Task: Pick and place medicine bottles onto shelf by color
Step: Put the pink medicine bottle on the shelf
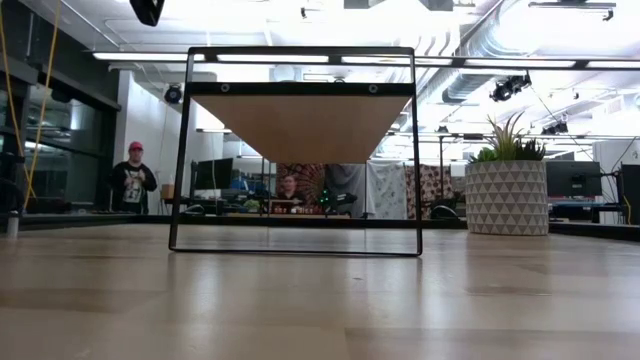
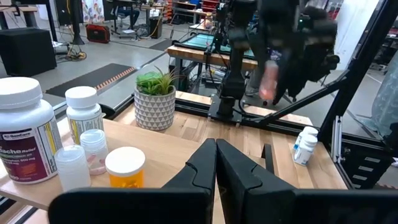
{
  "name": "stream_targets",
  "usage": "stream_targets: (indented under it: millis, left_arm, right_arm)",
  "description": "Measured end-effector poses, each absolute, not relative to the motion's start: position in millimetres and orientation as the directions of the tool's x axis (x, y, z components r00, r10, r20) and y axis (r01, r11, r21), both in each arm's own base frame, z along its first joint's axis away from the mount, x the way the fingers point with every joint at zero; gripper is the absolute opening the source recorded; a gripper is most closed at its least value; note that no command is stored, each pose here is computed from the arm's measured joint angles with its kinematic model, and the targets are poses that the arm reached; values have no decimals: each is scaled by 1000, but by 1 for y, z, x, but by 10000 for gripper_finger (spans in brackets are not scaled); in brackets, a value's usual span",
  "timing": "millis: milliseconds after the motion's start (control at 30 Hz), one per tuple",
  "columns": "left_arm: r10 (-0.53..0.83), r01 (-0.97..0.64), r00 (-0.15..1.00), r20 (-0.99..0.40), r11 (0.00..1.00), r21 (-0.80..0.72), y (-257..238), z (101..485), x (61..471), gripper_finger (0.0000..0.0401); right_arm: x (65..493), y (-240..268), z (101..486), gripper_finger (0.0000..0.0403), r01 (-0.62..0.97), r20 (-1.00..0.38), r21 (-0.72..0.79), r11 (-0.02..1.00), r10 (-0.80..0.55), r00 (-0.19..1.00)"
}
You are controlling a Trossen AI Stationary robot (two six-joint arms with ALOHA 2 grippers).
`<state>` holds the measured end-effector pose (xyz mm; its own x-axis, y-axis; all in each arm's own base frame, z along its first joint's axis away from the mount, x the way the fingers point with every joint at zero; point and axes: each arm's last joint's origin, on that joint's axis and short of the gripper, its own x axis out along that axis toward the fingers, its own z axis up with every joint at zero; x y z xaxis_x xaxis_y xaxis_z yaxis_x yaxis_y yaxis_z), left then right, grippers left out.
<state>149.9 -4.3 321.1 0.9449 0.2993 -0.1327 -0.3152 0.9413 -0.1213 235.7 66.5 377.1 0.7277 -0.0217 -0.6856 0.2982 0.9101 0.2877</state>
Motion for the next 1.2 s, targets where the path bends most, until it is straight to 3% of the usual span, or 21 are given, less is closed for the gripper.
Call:
stream_targets:
  millis: [267, 633, 800, 1067, 1200]
  left_arm:
    - [299, -315, 945, -132, 941, -122, -4, 321, 150, 0]
    - [251, -262, 963, -97, 957, -122, -6, 324, 154, 15]
    - [251, -265, 958, -135, 960, -94, -8, 320, 167, 77]
    - [213, -226, 952, -219, 974, -34, -13, 326, 212, 233]
    - [214, -226, 939, -268, 974, -17, -16, 326, 240, 292]
  right_arm:
    - [293, 20, 412, 96, 307, -670, 42, 951, -201, 715]
    - [349, 4, 381, 107, 172, -755, 7, 985, -108, 647]
    - [354, 8, 376, 101, 150, -767, 24, 988, -78, 637]
    - [353, 10, 377, 103, 149, -762, 37, 988, -69, 644]
    - [354, 11, 377, 103, 124, -762, 70, 990, -27, 647]
